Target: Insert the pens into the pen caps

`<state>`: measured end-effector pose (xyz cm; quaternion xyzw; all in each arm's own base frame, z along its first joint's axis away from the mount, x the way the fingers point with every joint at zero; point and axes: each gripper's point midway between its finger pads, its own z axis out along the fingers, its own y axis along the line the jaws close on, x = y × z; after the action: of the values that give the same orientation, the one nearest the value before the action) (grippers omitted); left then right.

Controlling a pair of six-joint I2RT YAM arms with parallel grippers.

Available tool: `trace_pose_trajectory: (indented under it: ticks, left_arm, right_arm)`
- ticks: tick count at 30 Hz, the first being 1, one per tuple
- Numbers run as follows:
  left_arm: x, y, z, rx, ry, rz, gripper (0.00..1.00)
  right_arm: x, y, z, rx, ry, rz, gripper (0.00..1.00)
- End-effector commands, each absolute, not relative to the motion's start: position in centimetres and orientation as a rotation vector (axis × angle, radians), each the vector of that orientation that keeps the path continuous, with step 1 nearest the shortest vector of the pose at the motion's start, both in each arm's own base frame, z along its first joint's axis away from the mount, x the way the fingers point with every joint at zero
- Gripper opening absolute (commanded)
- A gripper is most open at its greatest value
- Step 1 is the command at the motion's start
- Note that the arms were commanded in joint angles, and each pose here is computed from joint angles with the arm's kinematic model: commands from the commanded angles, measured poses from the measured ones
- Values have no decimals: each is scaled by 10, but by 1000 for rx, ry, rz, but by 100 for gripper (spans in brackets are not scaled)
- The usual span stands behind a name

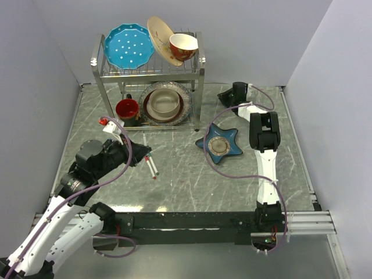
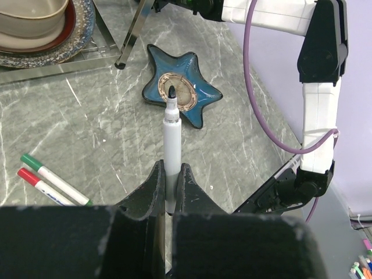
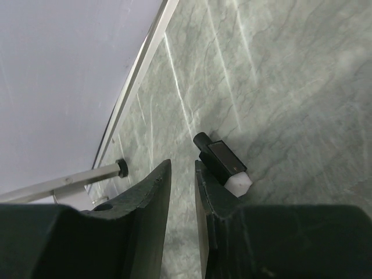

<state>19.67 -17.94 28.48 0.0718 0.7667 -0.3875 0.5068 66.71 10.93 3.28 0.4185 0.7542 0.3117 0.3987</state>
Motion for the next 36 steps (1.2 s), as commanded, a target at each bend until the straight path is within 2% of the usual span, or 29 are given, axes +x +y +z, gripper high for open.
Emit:
trace_pose_trajectory:
  ticks: [1,18,25,30,36]
  left_arm:
    - [195,-176,302,163,1781,-947,1]
    - [196,-178,297,160,1798,-952,1]
    - [198,-181,299,161,1795,-961,1]
    - [198,-180,299,157,1792,-961,1]
    - [198,-178,300,155,1795,-948,1]
  right_arm:
    - [670,91,54,1118,1846,721,31]
    - [635,23,48,1360,1697,510,32]
    - [652,32,59,1282,1727,603,39]
    - [667,46,47,1241,1779,702,45]
    - [680,58,37,1231,1813,776,48]
